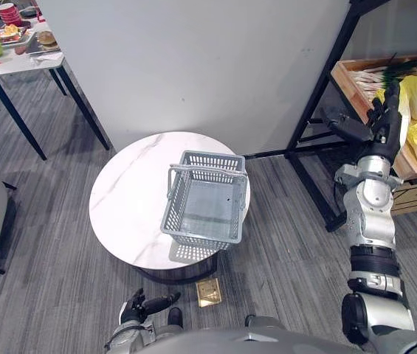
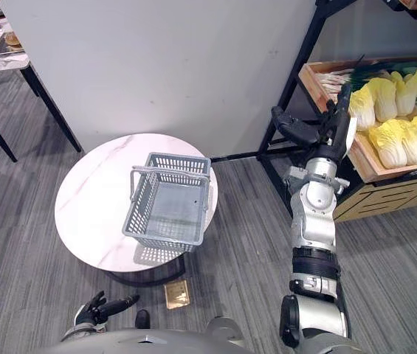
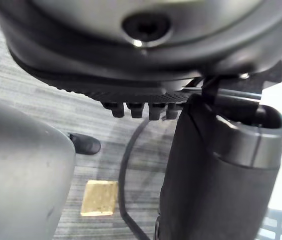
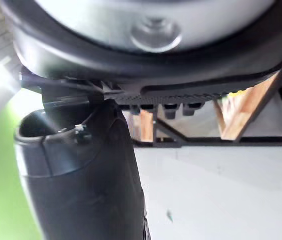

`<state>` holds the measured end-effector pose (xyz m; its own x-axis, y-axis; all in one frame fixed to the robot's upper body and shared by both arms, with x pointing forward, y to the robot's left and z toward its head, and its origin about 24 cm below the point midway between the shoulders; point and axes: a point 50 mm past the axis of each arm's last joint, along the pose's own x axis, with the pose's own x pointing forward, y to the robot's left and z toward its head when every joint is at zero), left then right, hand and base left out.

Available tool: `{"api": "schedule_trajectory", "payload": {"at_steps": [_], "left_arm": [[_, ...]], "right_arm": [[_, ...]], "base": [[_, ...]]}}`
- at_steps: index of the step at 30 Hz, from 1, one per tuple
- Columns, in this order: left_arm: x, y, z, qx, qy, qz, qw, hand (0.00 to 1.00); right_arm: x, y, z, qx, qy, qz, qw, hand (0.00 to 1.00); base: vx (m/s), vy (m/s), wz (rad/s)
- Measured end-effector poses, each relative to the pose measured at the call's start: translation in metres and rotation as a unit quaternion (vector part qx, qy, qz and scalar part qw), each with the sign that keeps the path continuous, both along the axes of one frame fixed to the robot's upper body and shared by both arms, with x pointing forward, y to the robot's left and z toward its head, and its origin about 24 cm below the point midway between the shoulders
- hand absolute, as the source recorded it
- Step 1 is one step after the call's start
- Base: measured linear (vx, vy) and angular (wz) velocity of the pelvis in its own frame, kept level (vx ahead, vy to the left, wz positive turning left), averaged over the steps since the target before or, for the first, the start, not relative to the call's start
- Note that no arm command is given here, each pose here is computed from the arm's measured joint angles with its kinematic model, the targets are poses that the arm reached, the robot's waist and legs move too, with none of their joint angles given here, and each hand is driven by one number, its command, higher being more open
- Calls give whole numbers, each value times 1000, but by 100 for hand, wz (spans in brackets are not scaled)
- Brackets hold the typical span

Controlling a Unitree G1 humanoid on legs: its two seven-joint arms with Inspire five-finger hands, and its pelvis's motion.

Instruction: Pick vegetable in the basket

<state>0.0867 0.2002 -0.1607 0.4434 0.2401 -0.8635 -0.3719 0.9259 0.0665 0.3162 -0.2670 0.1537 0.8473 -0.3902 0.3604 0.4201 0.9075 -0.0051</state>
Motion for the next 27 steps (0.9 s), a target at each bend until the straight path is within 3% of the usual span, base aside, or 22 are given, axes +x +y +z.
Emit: {"api": "schedule_trajectory", "payload": {"at_steps": [6, 10, 14, 17, 18, 19, 21, 27], "left_arm": [[0, -1, 0, -11, -5, 1, 1000, 100], [2, 0, 1, -12, -15, 1, 1000, 100], [3, 0, 2, -13, -19, -2, 1000, 100], [4, 2, 3, -11, -23, -3, 1000, 100], [5, 3, 3, -10, -24, -4, 1000, 100], [5, 3, 3, -10, -25, -4, 1000, 100], [6, 5, 4, -10, -30, -8, 999, 100], [14, 7, 7, -9, -44, -10, 999, 100]], "right_arm": [[30, 13, 52, -92, -25, 46, 994, 100], [44, 23, 63, -118, -13, 70, 990, 100], [56, 44, 63, -169, 11, 106, 980, 100], [63, 68, 70, -266, 30, 145, 953, 100], [65, 84, 76, -357, 42, 170, 918, 100], [65, 86, 76, -377, 44, 174, 909, 100], [59, 105, 81, -514, 45, 216, 829, 100], [51, 124, 61, -607, 70, 280, 741, 100]], "base": [[-2, -2, 2], [-11, -8, 11], [-21, -7, 10], [-8, -1, 1], [0, 0, 0], [-5, -5, 6], [0, -9, 17], [6, -6, 22]]}}
